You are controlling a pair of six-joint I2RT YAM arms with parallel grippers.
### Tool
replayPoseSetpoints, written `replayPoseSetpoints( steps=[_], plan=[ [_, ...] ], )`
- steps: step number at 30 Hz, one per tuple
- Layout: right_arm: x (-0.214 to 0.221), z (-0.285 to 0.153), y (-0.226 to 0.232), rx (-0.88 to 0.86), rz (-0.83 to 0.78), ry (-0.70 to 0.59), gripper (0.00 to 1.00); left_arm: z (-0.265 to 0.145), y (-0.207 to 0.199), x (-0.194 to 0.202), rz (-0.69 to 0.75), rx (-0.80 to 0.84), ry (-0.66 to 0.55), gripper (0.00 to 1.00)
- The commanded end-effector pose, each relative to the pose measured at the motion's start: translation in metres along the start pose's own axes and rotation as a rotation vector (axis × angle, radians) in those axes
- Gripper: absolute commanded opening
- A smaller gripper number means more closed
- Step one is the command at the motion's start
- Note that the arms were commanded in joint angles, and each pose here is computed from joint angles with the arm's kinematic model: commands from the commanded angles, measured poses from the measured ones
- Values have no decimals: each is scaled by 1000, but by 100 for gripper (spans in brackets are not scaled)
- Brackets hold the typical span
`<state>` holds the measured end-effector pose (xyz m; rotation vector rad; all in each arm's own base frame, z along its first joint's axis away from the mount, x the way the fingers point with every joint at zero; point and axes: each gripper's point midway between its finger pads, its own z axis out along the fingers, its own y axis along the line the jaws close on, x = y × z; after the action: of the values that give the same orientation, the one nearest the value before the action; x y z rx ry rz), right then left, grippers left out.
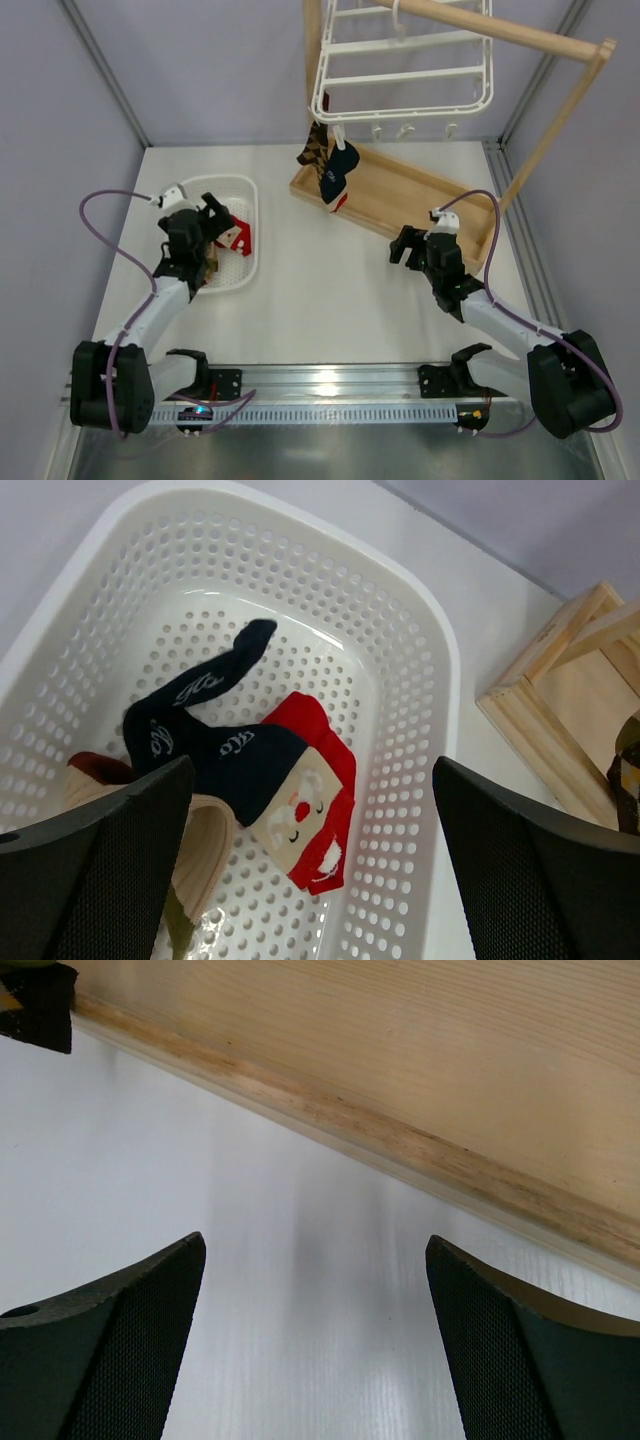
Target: Remove the socks clipped to the hanger
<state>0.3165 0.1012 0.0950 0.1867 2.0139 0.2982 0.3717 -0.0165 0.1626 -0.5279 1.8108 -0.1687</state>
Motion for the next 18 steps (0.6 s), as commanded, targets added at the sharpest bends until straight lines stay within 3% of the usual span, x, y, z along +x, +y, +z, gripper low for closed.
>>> replayPoseSetpoints(
  steps=[1,7,11,14,18],
  plan=[
    [-14,3,9,-34,31,-50,91,-7,7,-14,8,-32,-52,100],
    [-15,1,7,-25,27,-52,91,-15,14,-16,-12,-49,-84,100],
    [-15,0,9,-39,28,-56,91,-23,0,-15,-62,50,-100,100],
    [-14,1,13,-64,32,-56,91,-30,-29,-17,-73,187,-107,100],
    [-14,3,18,-90,40,-60,91,-50,-85,-9,35,363,-121,100]
  ],
)
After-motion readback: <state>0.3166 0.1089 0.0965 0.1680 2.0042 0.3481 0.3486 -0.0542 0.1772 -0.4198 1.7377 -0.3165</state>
